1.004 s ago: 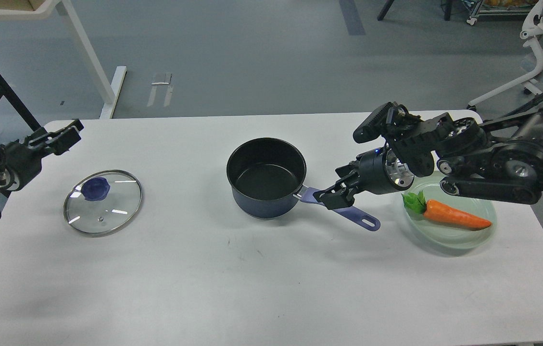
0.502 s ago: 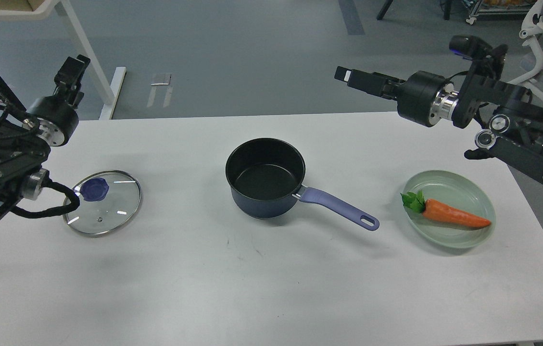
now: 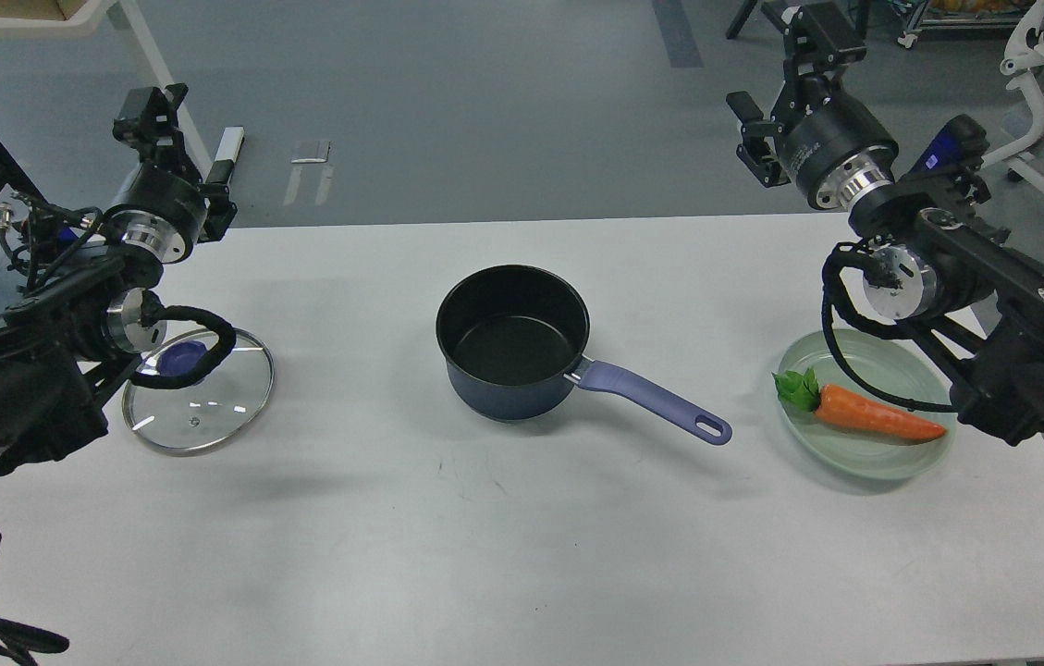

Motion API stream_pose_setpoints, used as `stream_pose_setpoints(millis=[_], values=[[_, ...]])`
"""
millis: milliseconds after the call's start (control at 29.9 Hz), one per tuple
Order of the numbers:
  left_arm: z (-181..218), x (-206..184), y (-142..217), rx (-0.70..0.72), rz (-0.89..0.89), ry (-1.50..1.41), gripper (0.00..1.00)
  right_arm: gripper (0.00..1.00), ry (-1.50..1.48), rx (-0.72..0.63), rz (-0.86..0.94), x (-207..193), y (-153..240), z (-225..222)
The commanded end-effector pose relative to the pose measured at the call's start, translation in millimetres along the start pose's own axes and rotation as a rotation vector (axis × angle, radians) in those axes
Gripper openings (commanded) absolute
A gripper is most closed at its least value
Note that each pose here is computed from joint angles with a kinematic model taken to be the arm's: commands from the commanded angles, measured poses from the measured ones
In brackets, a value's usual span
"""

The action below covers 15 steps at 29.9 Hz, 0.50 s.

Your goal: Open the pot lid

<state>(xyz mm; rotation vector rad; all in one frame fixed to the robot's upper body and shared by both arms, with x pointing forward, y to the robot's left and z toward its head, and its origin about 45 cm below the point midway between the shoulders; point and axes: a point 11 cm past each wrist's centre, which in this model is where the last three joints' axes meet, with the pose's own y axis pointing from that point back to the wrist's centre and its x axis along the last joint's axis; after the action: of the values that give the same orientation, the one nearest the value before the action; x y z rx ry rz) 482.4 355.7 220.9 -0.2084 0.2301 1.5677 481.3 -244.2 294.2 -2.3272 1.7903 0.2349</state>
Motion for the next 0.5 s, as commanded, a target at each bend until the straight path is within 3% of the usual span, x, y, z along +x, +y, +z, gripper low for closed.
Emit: stream_pose_setpoints(millis=[0, 234, 468], values=[[3, -1, -1, -0.017, -0.004, 0.06, 1.0, 0.99, -0.184, 0.004, 0.107, 22, 2, 11], [10, -11, -6, -0.055, -0.019, 0.144, 1.0, 0.99, -0.524, 0.035, 0.217, 49, 14, 40], [4, -10, -3, -0.049, -0.009, 0.174, 1.0, 0.99, -0.584, 0.049, 0.227, 56, 20, 50]])
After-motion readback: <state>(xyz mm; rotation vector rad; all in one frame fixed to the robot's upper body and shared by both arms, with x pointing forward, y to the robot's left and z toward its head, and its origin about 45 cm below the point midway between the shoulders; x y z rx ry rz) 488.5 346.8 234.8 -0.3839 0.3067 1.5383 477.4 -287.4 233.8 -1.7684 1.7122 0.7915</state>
